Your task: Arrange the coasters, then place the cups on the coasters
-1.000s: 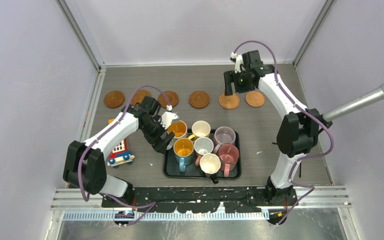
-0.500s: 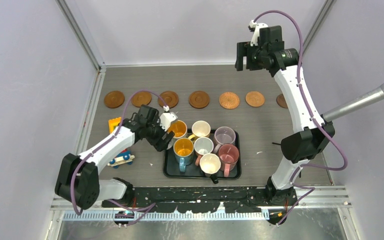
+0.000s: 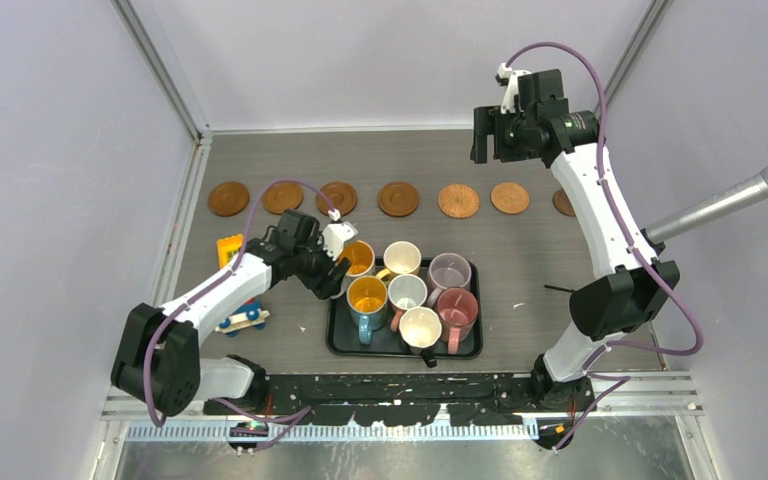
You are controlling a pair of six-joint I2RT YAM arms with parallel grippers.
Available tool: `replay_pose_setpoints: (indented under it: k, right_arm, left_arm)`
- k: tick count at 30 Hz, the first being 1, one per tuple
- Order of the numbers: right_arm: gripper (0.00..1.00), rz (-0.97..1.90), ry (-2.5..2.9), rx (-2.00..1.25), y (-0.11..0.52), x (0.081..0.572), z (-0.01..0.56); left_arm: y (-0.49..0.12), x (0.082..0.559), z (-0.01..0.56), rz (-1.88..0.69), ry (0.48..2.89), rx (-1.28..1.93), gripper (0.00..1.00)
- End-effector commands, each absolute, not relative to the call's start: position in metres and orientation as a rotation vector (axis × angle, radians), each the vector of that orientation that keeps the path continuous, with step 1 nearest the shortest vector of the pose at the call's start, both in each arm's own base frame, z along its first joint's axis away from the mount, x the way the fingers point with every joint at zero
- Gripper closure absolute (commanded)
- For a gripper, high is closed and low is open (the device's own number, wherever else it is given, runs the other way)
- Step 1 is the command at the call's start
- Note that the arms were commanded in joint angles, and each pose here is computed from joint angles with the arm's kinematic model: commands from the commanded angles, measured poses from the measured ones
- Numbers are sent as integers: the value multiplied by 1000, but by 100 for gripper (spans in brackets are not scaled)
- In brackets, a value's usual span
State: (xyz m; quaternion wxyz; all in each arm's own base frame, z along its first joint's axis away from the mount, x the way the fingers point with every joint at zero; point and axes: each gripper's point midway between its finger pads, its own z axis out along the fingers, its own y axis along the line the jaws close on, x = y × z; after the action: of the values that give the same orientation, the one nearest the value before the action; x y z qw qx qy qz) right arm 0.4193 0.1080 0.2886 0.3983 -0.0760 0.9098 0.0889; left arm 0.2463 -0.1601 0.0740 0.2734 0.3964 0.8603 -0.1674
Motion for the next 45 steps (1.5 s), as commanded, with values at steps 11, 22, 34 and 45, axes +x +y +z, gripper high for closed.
replay_pose_setpoints:
  k: [11, 22, 34, 45]
  right_arm:
    - [17, 238, 2251, -170, 104, 403, 305]
    - [16, 243, 2263, -181, 106, 404, 300]
    - [17, 240, 2278, -191, 106, 405, 293]
    - [16, 243, 2288, -197, 107, 406, 289]
  left_arm:
    - [-161, 268, 100, -378, 2194, 999, 55]
    - [-165, 262, 109, -433, 2170, 977, 94]
    - [-167, 276, 150, -410, 2003, 936, 100]
    - [-152, 301, 198, -325, 1912, 812, 100]
